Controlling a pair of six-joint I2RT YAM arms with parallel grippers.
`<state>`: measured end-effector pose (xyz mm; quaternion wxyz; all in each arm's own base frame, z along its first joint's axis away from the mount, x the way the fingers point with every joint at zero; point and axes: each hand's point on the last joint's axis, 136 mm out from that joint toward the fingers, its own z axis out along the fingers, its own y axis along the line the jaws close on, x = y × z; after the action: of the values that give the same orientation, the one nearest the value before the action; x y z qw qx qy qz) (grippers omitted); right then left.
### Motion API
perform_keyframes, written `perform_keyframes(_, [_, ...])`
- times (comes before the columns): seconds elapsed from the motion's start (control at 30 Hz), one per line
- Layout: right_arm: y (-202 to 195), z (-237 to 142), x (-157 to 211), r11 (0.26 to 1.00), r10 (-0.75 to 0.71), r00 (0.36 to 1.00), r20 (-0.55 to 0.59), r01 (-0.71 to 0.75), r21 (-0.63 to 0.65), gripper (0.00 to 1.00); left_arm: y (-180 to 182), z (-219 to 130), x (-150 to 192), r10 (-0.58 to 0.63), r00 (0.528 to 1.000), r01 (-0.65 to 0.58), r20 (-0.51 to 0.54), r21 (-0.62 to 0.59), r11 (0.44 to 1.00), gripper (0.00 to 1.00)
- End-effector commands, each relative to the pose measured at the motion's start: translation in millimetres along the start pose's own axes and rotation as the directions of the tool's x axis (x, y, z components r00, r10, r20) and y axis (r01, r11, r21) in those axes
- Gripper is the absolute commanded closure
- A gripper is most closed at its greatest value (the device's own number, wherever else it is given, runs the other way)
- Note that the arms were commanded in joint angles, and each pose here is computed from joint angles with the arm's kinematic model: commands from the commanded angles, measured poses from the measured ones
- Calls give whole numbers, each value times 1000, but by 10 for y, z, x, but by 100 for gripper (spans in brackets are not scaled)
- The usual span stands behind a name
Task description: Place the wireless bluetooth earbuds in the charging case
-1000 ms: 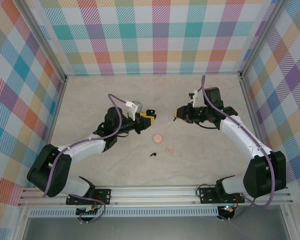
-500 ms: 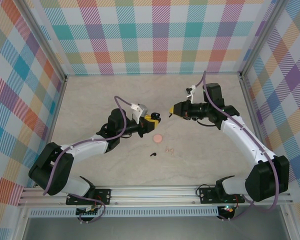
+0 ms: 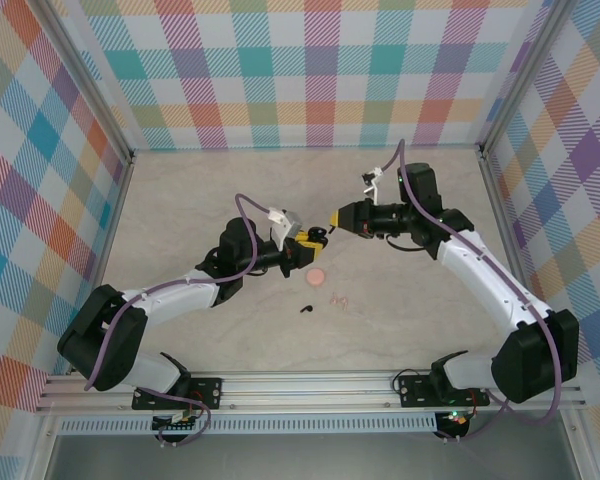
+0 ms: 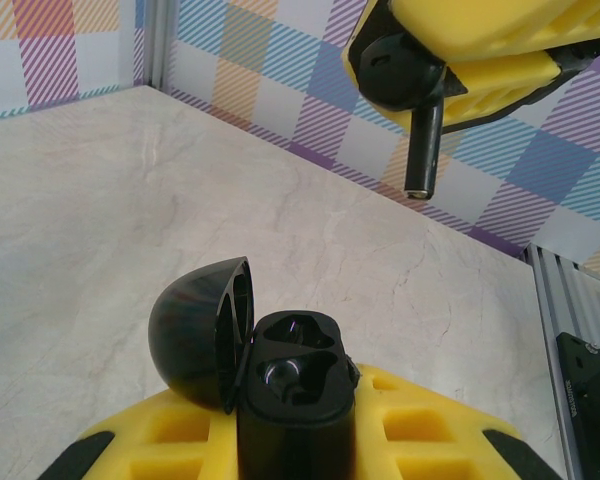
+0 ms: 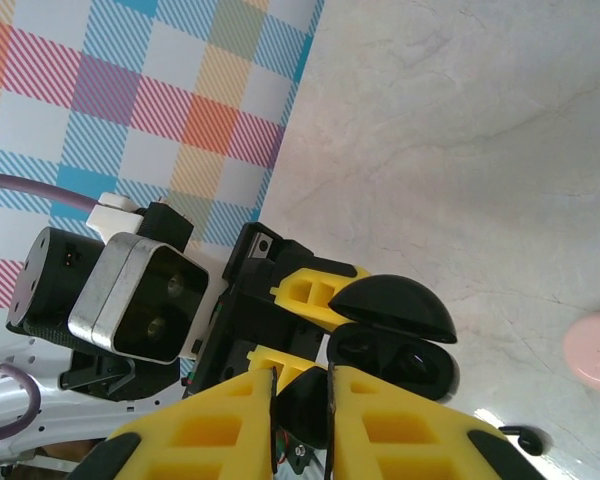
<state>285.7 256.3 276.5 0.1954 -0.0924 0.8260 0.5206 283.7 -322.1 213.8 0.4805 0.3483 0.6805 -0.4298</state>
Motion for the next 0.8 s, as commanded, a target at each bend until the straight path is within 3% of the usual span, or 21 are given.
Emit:
perform_keyframes(0.0, [104,28,-50,999,-31,1000,-1,31,-27,80,-127,33,-255,71,996,-73,59,33,997,82])
perform_keyframes(0.77, [24,131,-19,1000,-20,1000,-22,20,-12,81,-288,-43,-427,93,991,-102,100,80,992,82])
